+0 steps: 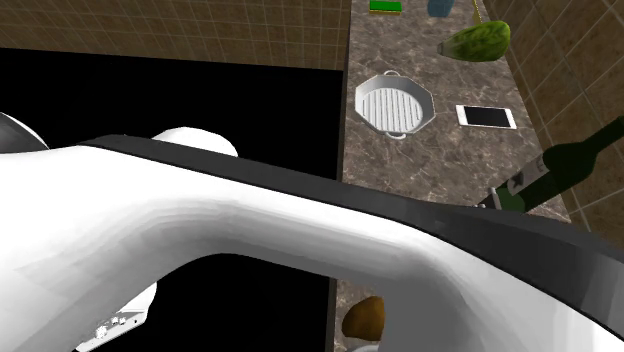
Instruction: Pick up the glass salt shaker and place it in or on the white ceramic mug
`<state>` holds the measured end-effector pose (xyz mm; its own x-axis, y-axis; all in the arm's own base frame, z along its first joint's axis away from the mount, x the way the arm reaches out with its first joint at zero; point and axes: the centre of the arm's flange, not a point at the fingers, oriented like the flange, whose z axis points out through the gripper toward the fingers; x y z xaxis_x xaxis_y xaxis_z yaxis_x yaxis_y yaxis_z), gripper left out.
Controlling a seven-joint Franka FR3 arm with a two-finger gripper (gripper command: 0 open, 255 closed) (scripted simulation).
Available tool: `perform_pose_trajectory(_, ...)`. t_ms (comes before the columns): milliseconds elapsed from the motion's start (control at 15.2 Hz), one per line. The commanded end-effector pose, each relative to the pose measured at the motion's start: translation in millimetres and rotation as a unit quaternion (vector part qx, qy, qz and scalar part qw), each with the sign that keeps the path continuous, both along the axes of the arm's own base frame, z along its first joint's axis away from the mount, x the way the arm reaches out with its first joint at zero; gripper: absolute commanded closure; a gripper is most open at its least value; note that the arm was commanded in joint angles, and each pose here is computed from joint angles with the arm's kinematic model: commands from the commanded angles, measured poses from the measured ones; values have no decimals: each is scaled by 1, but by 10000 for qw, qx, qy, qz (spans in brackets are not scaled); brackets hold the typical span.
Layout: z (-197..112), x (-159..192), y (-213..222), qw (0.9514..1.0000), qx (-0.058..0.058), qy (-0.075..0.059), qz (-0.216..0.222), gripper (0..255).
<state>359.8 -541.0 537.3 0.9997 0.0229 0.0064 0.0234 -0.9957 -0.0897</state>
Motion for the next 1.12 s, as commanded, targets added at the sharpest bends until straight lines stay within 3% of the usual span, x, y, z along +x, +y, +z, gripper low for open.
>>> perform_pose_trajectory(0,-9,0,0,10000,-2,-1,0,255)
perform_pose_trajectory(792,-71,0,0,10000,-2,-1,0,255)
perform_pose_trajectory(1056,-71,0,0,10000,-2,-1,0,255)
